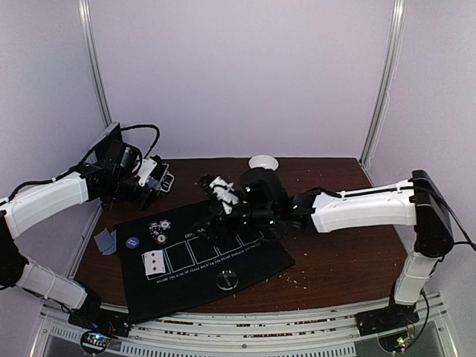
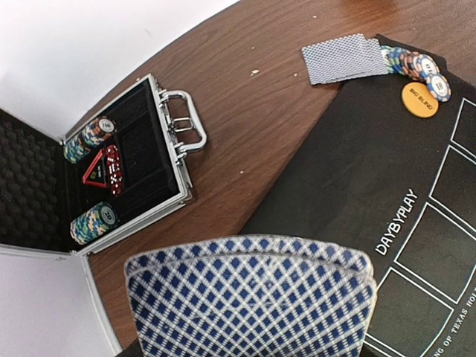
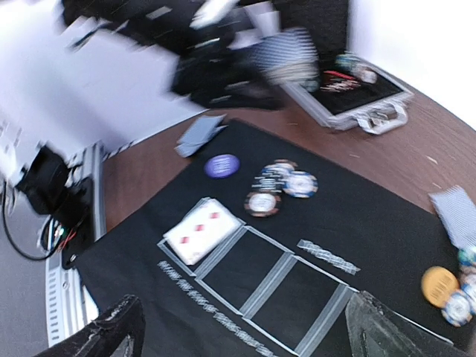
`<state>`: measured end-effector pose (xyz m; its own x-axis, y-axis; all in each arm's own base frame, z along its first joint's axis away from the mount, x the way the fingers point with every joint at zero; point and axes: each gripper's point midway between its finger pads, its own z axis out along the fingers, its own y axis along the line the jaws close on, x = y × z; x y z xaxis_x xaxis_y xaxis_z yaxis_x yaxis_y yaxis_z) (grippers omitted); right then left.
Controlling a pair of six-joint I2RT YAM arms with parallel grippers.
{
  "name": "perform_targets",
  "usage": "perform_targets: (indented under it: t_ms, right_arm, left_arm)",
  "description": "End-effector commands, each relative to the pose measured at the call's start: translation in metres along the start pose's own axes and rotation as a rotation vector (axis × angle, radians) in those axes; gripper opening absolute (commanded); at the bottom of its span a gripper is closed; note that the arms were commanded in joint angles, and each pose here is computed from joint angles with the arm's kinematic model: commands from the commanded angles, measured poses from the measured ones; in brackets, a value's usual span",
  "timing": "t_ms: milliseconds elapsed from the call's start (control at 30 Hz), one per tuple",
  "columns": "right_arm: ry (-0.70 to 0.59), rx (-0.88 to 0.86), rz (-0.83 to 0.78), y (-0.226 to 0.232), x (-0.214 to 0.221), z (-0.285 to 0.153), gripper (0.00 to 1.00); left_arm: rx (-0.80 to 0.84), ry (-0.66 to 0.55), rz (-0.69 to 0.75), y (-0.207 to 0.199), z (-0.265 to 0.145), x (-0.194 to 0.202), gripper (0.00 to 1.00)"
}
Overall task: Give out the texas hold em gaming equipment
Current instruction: Pick up the poker card from the face-down deck piles.
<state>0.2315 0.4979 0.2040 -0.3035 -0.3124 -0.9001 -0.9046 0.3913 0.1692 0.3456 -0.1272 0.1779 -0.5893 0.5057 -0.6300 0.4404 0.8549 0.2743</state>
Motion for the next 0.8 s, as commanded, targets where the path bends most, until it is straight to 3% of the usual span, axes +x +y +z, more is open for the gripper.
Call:
perform_targets:
  t_ms: [0, 167, 400, 533, 767]
  right_arm:
    - [-0.12, -0.004, 0.192, -0.041, -0.035, -0.04, 0.97]
    - [-0.209, 0.01, 0.336, -0.085, -0.066, -0.075, 0.96]
    - [-0.154, -0.09, 0.476, -0.092, -0.052, -0.063, 0.91]
    - [-0.113, -0.219, 0.555, -0.076, -0.048, -0.034, 0.84]
    - [-0.075, -0.366, 0.573, -0.04, -0.047, 0.006, 0.87]
  left_arm:
    - [0.11, -0.089, 0.147, -0.045, -0.013, -0.022, 0.55]
    - [0.225, -0.136, 0.452, -0.126, -0.034, -0.018, 0.55]
    - [0.38, -0.229, 0.514, -0.156, -0.057, -0.024, 0.54]
    - [0.389, -0.25, 0.559, -0.164, -0.063, -0.026, 0.54]
    - [0.33, -0.211, 0.582, -0.16, -0.053, -0.028, 0.54]
